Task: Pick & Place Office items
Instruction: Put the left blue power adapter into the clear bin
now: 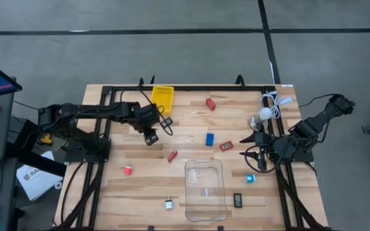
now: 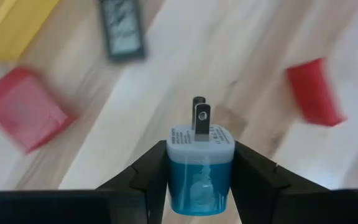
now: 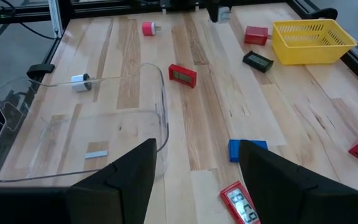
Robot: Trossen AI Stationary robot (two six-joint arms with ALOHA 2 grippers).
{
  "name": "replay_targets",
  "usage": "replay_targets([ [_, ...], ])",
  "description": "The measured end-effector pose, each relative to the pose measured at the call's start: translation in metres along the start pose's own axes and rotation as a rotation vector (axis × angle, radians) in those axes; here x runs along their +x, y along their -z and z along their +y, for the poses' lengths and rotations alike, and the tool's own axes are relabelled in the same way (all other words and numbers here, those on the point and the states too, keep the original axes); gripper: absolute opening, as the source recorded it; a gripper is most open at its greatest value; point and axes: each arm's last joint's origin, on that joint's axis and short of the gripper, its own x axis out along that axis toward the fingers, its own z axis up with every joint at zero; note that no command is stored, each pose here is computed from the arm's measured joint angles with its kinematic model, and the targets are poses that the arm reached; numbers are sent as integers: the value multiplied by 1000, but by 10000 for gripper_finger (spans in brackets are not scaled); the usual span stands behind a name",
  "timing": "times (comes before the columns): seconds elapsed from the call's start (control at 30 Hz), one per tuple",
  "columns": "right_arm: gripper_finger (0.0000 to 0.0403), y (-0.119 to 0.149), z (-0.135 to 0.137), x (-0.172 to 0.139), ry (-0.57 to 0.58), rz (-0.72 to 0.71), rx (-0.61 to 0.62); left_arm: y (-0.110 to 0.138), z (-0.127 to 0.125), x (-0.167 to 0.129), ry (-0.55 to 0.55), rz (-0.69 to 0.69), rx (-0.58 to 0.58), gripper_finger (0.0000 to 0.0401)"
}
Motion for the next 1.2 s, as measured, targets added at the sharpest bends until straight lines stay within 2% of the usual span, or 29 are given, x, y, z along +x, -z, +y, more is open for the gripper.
replay_targets([
  [0.67, 221, -3, 2, 0, -15, -31, 21, -15, -92, -20, 309, -485, 156, 136],
  [1.03, 221, -7, 3, 0, -29, -64, 20, -11, -117, -31, 400, -600, 200, 136],
  [1.2, 221, -7, 3, 0, -29, -64, 20, -5, -124, -32, 371, -616, 221, 136],
])
